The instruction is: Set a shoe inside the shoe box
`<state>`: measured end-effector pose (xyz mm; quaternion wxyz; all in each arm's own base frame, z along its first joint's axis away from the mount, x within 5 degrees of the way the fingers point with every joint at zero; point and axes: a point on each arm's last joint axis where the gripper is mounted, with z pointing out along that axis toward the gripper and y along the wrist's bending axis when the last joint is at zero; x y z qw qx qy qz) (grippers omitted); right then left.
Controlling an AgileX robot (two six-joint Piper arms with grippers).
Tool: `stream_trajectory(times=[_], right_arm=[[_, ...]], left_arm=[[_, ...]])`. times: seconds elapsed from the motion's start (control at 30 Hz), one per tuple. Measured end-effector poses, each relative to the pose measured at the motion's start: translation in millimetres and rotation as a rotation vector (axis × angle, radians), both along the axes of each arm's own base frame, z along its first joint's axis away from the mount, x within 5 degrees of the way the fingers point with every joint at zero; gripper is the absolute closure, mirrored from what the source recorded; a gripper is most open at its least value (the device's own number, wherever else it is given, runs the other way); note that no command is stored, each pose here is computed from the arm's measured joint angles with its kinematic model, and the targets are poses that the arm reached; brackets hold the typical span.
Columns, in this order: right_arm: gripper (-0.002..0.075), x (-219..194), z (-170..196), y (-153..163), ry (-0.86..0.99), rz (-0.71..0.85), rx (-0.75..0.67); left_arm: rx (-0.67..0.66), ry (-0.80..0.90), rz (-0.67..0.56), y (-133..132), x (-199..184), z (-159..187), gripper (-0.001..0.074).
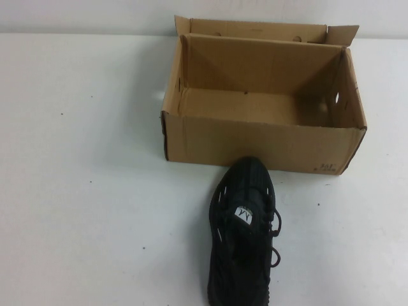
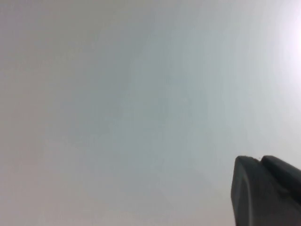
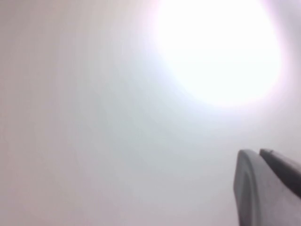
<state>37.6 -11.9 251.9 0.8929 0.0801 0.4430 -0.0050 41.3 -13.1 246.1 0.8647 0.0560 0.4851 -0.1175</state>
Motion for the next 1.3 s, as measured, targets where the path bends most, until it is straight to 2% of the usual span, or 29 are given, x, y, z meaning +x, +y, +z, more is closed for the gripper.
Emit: stream_trajectory(times=[0.13, 0.3, 0.47, 0.63, 0.77, 0.93, 1.03, 1.17, 1.3], right_arm=[[0.0743, -10, 11, -2, -0.158, -0.033, -0.001], [0.0743, -15, 15, -3, -0.229, -0.044, 0.009], [0.0743, -25, 23, -4, -0.374, -0.019, 0.049], [0.0743, -41, 60, -3, -0.495, 0.056, 0.092], [0.0743, -57, 106, 1, -0.465, 0.182, 0.156], [0.0743, -60, 146, 8, -0.242, 0.282, 0.211], [0.0743, -37, 158, 12, 0.047, 0.308, 0.245], [0.0743, 15, 143, 18, 0.556, 0.317, 0.283], [0.0743, 53, 111, 22, 0.969, 0.294, 0.157]], left_arm=[[-0.03, -0.172, -0.026, 0, -10, 13, 0.0737], [-0.038, -0.252, -0.025, 0, -15, 18, 0.0737], [-0.154, -0.337, -0.08, 4, -22, 25, 0.0737], [-0.206, -0.429, -0.12, 7, -35, 56, 0.0737], [-0.211, -0.417, -0.107, 11, -51, 100, 0.0737], [-0.182, -0.193, -0.059, 13, -52, 144, 0.0737], [-0.152, 0.046, -0.022, 11, -32, 154, 0.0737], [-0.054, 0.315, 0.048, 8, 1, 143, 0.0737], [-0.005, 0.474, 0.083, 7, 14, 130, 0.0737]])
